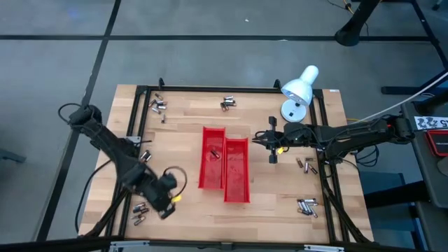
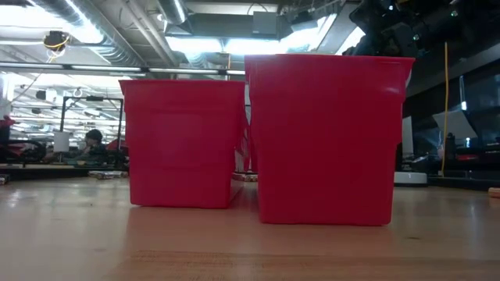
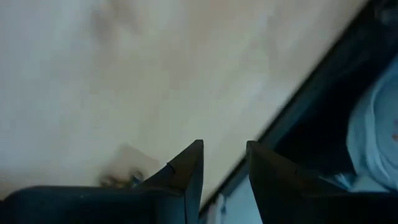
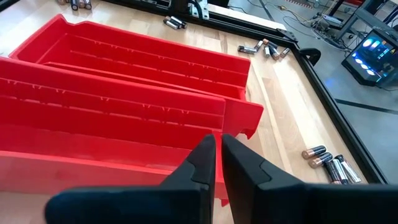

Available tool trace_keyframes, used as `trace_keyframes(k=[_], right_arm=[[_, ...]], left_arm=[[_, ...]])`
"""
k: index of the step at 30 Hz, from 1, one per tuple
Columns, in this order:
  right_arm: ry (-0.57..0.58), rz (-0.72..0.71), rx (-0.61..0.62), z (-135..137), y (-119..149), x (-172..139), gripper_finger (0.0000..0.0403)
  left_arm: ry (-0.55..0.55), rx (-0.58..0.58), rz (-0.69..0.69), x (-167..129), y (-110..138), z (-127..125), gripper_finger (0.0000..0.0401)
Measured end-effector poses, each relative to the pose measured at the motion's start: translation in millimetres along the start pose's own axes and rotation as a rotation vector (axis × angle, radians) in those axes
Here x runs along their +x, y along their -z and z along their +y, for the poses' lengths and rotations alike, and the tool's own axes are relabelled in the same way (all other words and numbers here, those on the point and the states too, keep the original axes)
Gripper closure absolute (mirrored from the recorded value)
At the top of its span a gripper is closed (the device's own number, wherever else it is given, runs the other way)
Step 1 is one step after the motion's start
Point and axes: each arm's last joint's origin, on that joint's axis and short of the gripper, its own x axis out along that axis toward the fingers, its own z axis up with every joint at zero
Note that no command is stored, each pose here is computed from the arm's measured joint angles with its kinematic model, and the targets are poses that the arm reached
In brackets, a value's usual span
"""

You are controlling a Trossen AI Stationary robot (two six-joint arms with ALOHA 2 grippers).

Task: Sort batteries
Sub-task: Put the black battery into the left red bin

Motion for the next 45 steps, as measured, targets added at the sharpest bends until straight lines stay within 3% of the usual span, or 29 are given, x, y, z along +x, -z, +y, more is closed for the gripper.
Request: trace_keyframes(k=[3,6,13,26,45], right_arm=[[0.000,0.002,-0.001,0.0,0.2,0.0,0.0372],[0.000,0.001,-0.001,0.0,0.1,0.0,0.0372],[-0.001,0.002,0.001,0.1,0.2,0.0,0.0372],[0.000,-0.001,0.004,0.0,-0.1,0.0,0.0372],[0.000,-0.002,0.004,0.0,-0.1,0.0,0.0372]], left_arm=[[0.022,-0.031,0.031,8.8,17.7,1.8,0.0290],[-0.026,-0.135,0.060,15.5,30.9,6.6,0.0290],[-0.139,-0.174,0.241,43.5,52.6,7.1,0.0290],[-0.270,-0.214,0.355,87.8,62.6,7.0,0.0290],[-0.387,-0.272,0.341,97.9,72.6,15.6,0.0290]])
